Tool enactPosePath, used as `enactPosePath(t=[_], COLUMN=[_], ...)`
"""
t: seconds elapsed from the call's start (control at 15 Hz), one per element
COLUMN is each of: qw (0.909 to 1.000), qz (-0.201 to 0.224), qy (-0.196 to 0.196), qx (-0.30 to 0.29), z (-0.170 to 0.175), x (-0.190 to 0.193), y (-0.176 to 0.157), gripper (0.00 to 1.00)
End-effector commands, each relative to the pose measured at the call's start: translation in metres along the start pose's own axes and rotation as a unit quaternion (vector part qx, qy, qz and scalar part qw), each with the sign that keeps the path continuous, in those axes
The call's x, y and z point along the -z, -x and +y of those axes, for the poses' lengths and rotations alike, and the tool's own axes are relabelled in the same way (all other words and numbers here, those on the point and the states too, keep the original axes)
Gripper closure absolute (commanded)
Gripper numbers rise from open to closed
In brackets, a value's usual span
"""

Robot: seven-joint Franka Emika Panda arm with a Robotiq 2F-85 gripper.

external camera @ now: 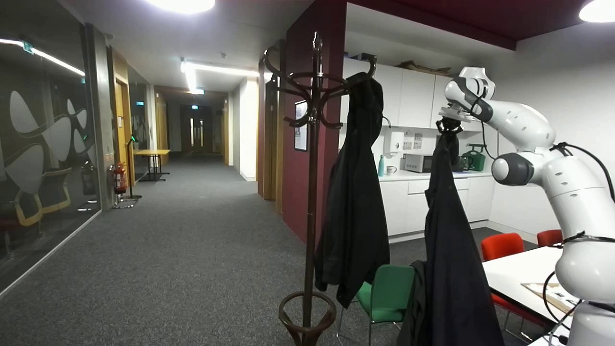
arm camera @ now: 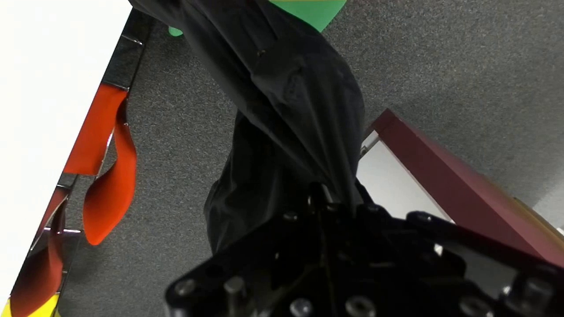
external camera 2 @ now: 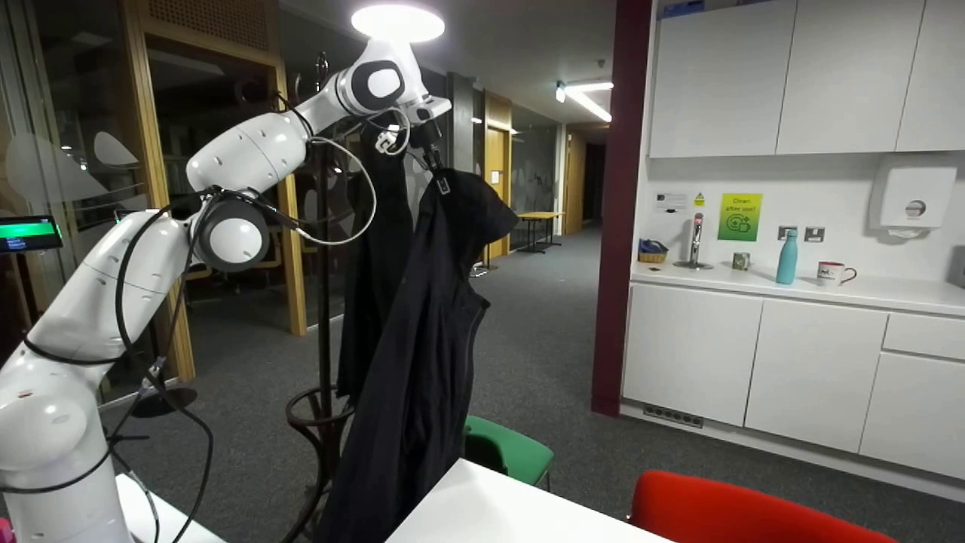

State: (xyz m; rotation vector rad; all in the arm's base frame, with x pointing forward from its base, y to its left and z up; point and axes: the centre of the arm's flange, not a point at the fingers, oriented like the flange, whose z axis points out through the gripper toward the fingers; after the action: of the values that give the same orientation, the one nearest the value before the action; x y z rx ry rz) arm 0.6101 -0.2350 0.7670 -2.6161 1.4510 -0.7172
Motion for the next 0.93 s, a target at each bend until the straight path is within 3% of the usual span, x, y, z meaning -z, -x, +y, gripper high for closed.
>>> enactPosePath(t=[0.0,0.53,0.87], qw=[0.9990,0.9891,0.9870], qz=[0.031,0.114,0.131], qy=[-0.019,-0.078,-0.086], qx=[-0.025,-0.053,-0.034], z=[0.001,-0.025,-0.039], x=[0.003,-0.022,-0.063], y=[-0.015,-0.064,-0.055], gripper=[0.99,0.99,0.99])
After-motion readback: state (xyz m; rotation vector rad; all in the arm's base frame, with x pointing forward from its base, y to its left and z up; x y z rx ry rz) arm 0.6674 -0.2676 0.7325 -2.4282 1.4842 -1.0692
